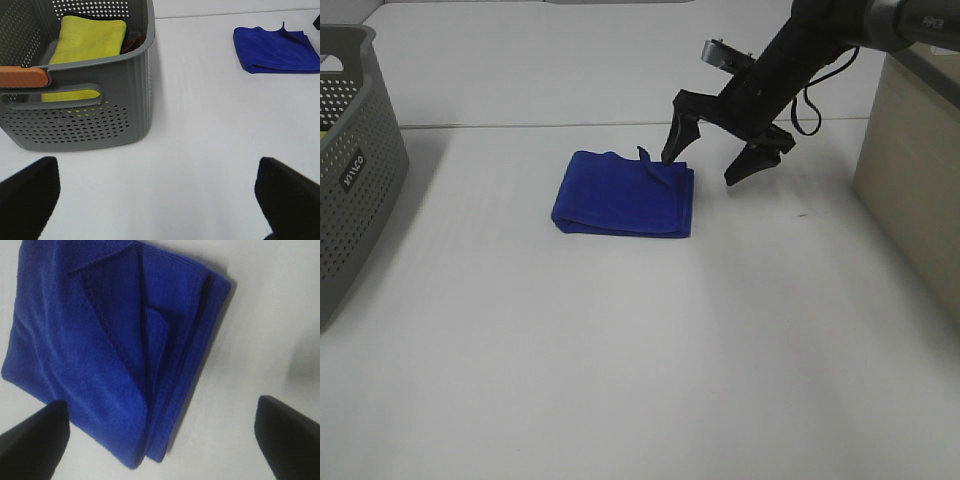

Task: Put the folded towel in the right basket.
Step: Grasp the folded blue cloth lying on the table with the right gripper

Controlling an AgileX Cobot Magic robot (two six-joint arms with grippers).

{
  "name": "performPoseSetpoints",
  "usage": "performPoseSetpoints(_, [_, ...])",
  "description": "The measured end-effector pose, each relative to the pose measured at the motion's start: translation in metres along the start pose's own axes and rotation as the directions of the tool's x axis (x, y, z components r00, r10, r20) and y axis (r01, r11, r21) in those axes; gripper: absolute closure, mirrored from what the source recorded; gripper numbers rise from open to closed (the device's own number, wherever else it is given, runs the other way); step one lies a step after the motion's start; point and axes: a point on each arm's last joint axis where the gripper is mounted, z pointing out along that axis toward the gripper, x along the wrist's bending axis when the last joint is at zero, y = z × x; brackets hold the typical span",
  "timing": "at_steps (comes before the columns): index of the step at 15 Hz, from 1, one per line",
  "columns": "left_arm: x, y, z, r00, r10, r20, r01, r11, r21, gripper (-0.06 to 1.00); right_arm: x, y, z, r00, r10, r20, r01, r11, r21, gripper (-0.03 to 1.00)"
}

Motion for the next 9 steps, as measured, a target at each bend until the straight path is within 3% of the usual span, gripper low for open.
performPoseSetpoints(5, [0.000, 0.000, 0.000, 1.000, 0.000, 0.000, 0.000, 1.000, 0.000, -0.04, -0.022, 0.003, 0.026, 0.999, 0.049, 0.009, -0.049, 0.999, 0.018, 0.04])
performPoseSetpoints(9, [0.000, 0.000, 0.000, 1.000, 0.000, 0.000, 0.000, 1.000, 0.000, -0.04, -0.023, 0.002, 0.031, 0.998, 0.067, -0.016, -0.067, 0.997, 0.022, 0.05])
